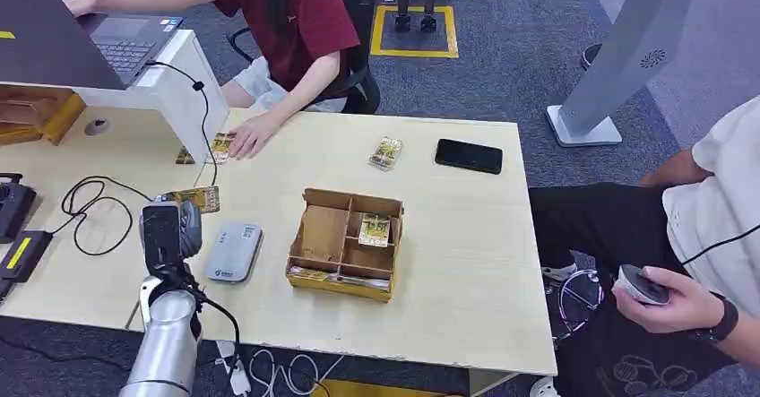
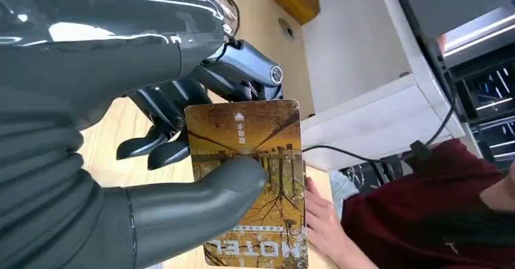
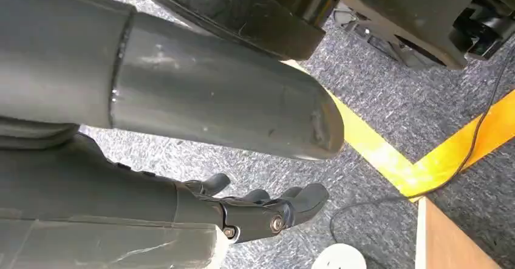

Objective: Pass the card to the sensor for recognition and then transmit it.

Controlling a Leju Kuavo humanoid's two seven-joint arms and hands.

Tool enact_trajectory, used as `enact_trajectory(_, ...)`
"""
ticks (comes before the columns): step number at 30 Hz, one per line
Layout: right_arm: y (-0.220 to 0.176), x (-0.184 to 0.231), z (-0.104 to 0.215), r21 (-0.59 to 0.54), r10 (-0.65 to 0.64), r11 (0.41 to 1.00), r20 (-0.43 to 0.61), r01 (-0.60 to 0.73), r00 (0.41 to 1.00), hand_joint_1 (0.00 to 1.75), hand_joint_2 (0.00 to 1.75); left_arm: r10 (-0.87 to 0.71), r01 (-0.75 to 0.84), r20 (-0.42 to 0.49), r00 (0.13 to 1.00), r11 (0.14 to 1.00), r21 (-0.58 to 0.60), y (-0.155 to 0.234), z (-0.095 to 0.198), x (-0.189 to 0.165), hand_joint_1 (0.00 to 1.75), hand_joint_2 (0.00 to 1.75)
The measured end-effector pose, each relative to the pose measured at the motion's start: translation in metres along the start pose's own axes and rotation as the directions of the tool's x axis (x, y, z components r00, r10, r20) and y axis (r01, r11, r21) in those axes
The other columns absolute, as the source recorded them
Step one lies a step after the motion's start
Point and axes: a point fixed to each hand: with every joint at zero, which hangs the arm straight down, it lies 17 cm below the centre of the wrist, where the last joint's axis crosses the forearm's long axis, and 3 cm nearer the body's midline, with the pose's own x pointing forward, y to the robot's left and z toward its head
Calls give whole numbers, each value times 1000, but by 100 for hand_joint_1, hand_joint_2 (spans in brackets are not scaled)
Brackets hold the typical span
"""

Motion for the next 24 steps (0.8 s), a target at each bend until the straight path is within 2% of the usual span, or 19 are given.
enact_trajectory(17, 1, 1, 0, 2, 0, 1000, 1, 0, 1000, 0, 0, -15, 13, 38, 999, 999, 40, 8, -2, 9, 175, 175)
enact_trajectory(19, 2, 1, 0, 4, 1, 1000, 2, -1, 1000, 0, 0, -14, 11, 66, 998, 999, 53, 11, -2, 14, 175, 175)
enact_trajectory(22, 5, 4, 1, 20, 18, 1000, 17, -18, 1000, 0, 0, -120, 100, 168, 978, 988, 122, 21, -4, 33, 175, 175)
enact_trajectory(24, 5, 7, 1, 20, 25, 999, 28, -26, 999, 0, 0, -177, 149, 198, 964, 978, 147, 22, -7, 43, 175, 175)
